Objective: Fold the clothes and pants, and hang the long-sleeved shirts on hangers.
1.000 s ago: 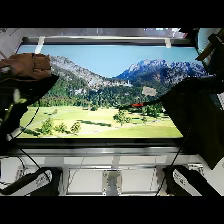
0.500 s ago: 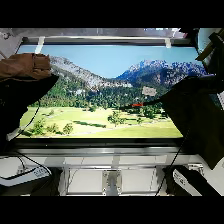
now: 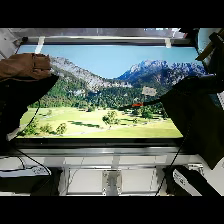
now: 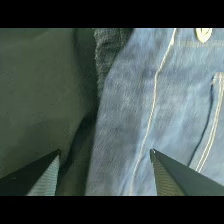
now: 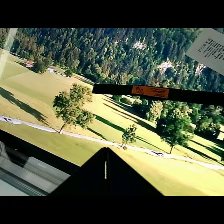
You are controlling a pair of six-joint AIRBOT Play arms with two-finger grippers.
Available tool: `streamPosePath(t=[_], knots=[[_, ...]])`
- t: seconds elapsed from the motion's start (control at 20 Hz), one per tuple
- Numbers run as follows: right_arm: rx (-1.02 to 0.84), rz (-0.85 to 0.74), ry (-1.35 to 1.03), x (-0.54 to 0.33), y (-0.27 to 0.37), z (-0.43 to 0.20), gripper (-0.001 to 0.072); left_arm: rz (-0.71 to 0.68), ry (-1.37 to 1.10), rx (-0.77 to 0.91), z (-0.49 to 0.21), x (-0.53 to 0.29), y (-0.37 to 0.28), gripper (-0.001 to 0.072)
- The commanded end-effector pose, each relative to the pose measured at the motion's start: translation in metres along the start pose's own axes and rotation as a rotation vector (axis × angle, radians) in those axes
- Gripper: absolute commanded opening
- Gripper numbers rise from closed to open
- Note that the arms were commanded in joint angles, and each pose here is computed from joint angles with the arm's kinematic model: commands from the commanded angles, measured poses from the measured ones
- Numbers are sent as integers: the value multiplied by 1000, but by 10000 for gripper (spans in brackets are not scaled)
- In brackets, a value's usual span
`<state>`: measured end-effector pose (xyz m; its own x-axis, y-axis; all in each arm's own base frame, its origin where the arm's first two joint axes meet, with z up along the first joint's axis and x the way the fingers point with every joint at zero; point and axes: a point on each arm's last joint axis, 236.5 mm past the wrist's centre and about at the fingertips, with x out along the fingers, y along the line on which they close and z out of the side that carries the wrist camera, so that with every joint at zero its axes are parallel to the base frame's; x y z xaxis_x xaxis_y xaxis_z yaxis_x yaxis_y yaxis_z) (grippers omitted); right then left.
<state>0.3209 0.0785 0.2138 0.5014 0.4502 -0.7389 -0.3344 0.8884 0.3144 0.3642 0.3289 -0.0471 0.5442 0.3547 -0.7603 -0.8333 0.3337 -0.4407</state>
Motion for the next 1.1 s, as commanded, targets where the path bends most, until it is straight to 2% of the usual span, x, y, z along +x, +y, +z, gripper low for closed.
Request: streamPosePath(t=[0.0,0.05,0.1,0.2,0.25,0.45,0.7,0.85,1.05], knots=[[2,-8,-29,0,-2,7,19,-41,-56,-87,9,16,-6,604],[7,-12,-44,0,-3,11,19,-42,-53,-83,8,20,-8,552],[8,-15,-53,0,-4,13,18,-41,-53,-83,9,22,-8,430],[8,-15,-55,0,-4,13,19,-51,-67,-79,16,20,-13,66],[7,-15,-55,0,-4,13,19,-60,-77,-64,21,15,-18,15],[-1,-78,-17,-1,-18,4,19,-134,-152,67,51,-42,-55,15],[-25,-352,164,-28,-76,-35,19,-305,-273,279,54,-196,-127,14],[-68,-487,252,-50,-102,-50,19,-444,-208,388,-3,-269,-168,14],[-157,-530,247,-56,-113,-43,19,-650,92,601,-138,-316,-216,15]])
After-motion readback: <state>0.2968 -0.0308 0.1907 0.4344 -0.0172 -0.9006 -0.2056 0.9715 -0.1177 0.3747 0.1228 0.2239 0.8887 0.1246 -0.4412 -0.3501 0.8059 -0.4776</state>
